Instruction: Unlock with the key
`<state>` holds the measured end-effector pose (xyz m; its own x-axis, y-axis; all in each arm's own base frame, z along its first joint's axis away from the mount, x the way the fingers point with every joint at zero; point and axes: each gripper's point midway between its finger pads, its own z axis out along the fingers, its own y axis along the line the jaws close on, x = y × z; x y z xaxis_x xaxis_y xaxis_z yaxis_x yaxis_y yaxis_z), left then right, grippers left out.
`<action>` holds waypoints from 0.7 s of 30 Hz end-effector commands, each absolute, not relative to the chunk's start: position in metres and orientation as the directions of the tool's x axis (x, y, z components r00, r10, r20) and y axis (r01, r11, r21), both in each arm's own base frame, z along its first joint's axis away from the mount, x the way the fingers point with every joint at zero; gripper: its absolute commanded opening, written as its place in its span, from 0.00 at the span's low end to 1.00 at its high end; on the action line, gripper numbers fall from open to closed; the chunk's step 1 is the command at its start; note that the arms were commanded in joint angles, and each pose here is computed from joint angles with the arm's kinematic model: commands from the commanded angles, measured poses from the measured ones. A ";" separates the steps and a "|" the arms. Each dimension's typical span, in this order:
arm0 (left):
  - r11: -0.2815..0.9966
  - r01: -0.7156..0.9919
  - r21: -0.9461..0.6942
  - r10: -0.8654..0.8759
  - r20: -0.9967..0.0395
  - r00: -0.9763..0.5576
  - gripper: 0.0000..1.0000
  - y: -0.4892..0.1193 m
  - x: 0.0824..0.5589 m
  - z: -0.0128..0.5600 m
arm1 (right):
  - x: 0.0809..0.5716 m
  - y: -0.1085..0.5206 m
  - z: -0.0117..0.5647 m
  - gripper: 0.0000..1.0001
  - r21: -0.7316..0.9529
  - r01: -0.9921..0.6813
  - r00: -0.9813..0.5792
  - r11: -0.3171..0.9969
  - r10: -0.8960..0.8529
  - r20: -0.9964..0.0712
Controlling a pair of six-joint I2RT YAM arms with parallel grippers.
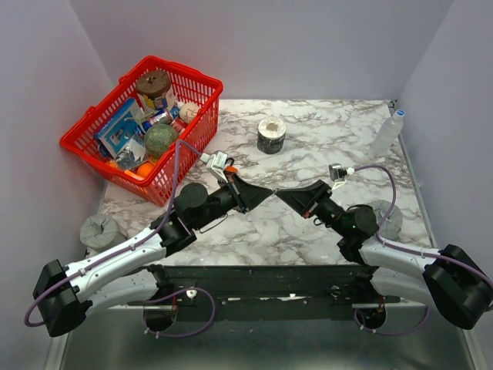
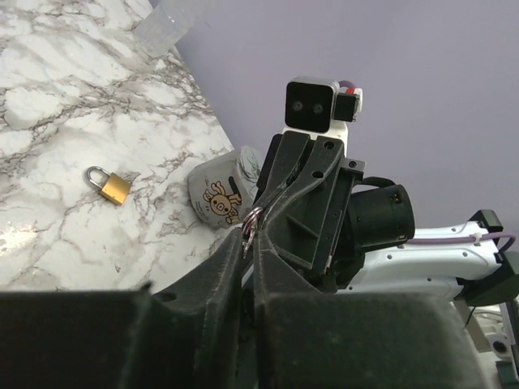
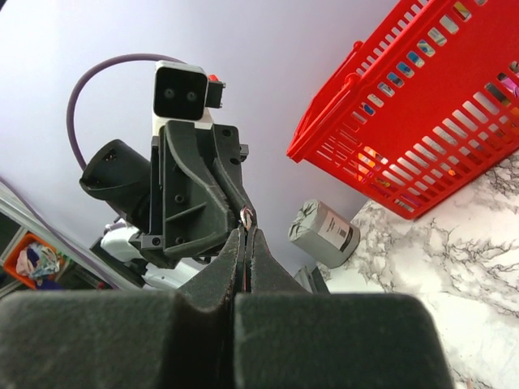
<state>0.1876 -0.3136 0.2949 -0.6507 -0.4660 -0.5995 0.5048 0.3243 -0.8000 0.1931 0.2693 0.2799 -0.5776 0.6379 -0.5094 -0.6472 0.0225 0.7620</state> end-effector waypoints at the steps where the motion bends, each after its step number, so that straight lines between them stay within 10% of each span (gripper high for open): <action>1: 0.329 0.504 -0.798 -0.490 -0.601 -0.631 0.06 -0.311 0.193 0.295 | 0.190 0.268 0.287 0.01 0.731 -0.682 -0.557 0.006 0.643 -0.526; 7: 0.398 0.492 -0.775 -0.471 -0.632 -0.615 0.00 -0.302 0.201 0.281 | 0.191 0.267 0.281 0.02 0.752 -0.659 -0.572 0.010 0.643 -0.509; 15: 0.496 0.568 -0.657 -0.256 -0.735 -0.627 0.00 -0.280 0.201 0.252 | 0.193 0.256 0.272 0.66 0.755 -0.654 -0.587 0.050 0.595 -0.548; 21: 0.425 0.733 -0.531 0.020 -0.804 -0.594 0.00 -0.281 0.174 0.243 | 0.191 0.265 0.271 0.68 0.658 -0.732 -0.555 0.177 0.405 -0.726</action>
